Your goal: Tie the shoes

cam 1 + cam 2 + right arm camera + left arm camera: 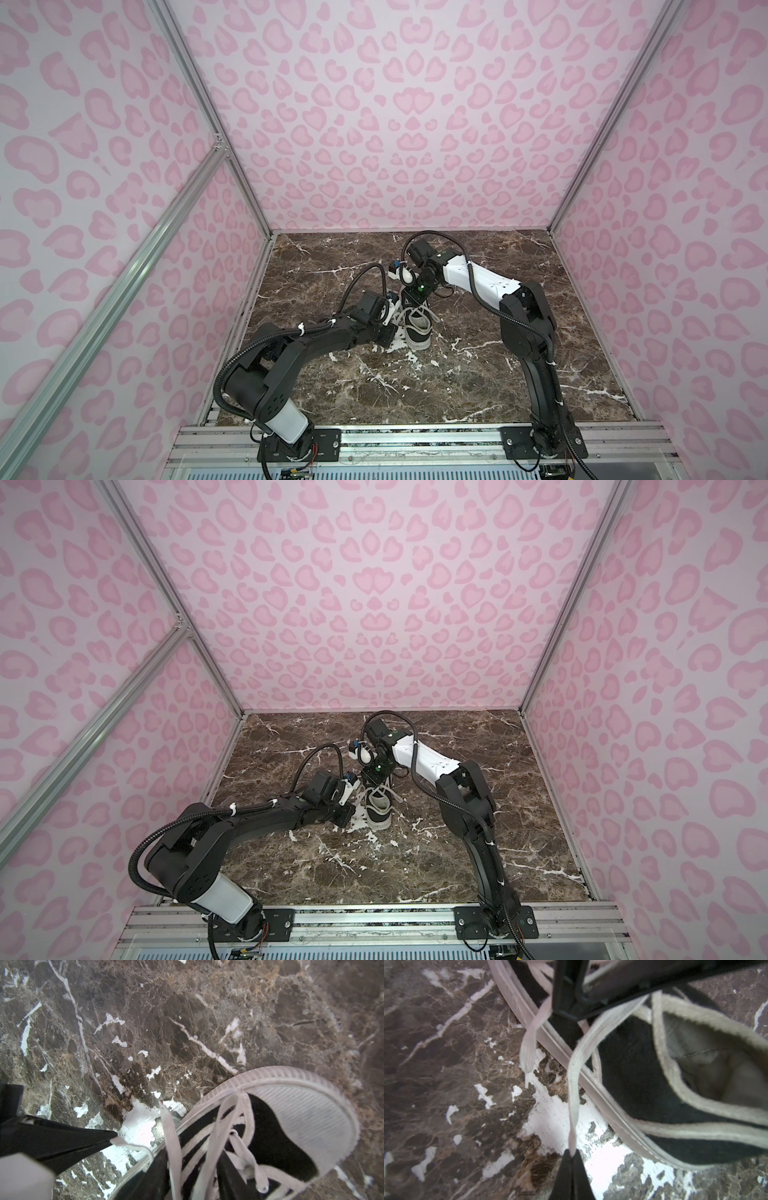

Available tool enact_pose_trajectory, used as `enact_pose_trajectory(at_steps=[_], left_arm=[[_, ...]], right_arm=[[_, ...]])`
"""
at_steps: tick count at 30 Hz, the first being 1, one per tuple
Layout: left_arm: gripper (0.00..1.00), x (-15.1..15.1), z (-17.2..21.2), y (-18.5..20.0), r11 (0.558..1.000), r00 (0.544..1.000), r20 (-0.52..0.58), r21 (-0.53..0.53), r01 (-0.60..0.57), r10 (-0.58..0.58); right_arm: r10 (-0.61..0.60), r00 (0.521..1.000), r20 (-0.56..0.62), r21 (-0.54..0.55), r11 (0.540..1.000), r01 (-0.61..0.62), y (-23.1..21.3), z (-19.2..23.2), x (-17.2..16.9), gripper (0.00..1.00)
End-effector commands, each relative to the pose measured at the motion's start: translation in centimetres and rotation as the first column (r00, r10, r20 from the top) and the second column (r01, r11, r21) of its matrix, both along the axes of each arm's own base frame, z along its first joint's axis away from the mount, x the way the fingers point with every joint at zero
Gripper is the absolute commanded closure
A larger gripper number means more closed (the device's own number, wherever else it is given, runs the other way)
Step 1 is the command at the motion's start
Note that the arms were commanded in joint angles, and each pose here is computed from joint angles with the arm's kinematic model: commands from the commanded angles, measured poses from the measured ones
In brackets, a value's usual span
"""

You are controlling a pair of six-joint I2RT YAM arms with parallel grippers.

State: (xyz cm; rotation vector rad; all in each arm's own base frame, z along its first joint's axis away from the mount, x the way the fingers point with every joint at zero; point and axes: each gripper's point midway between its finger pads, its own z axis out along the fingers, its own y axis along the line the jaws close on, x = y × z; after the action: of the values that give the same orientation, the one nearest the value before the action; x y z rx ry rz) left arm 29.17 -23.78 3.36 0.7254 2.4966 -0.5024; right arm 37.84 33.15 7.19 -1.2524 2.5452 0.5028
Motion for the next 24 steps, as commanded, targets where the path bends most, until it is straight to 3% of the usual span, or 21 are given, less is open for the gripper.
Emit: enact_pose_trajectory(at_steps=[1, 16, 24], left_arm=[[0.96, 0.4, 0.7, -0.3, 1.000, 1.000, 0.022, -0.018, -0.008, 0.009], [0.96, 0.6, 0.8, -0.3, 1.000, 1.000, 0.012, -0.014, -0.022, 0.022], [0.96, 1.8, 0.7, -1.1, 0.999, 1.000, -0.018, -0.043, -0.023, 0.022]], right_arm=[[-0.013, 1.000, -0.023, 0.016, 1.000, 0.013, 0.2, -0.5, 0.0, 0.65], [-0.080, 0.994, -0.070, 0.121, 0.989, 0.088, 0.0, 0.4, 0.4, 0.99], [-0.178, 0.976, -0.126, 0.313, 0.926, 0.209, -0.7, 2.6, 1.1, 1.00]])
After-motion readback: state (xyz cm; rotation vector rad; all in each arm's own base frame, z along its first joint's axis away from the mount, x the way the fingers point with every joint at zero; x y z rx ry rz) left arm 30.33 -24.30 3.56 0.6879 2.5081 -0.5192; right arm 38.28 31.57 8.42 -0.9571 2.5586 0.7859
